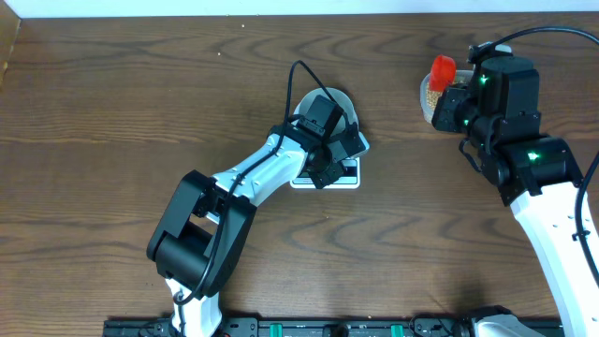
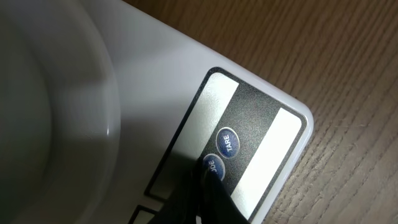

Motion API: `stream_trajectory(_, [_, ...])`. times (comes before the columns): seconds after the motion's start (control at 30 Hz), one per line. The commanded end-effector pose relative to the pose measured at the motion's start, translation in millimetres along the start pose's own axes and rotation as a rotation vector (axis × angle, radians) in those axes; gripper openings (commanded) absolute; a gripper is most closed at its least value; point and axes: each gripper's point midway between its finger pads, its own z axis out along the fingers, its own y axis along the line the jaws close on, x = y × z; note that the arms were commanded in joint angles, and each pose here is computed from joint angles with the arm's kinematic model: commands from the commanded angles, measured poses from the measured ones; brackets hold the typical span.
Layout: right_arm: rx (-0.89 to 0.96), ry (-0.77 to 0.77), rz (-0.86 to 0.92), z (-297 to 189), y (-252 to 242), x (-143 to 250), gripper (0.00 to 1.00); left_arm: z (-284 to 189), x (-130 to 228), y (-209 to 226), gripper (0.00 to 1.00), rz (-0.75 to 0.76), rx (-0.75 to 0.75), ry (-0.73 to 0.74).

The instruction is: Scoop item into bowl and weigh 50g on scale

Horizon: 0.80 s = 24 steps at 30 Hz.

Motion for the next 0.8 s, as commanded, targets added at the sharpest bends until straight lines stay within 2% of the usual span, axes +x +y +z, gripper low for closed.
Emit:
stream_trajectory(0.0, [0.004, -0.034, 0.0, -4.9, -1.0, -12.6, 0.01, 19.8, 18.5, -2.8, 0.07, -0.02, 0.021, 0.063])
stream_trajectory(0.77, [0.006, -0.028, 0.0, -4.8, -1.4, -11.1, 0.01, 19.0, 27.1, 2.2, 0.07, -0.057, 0.047, 0.069])
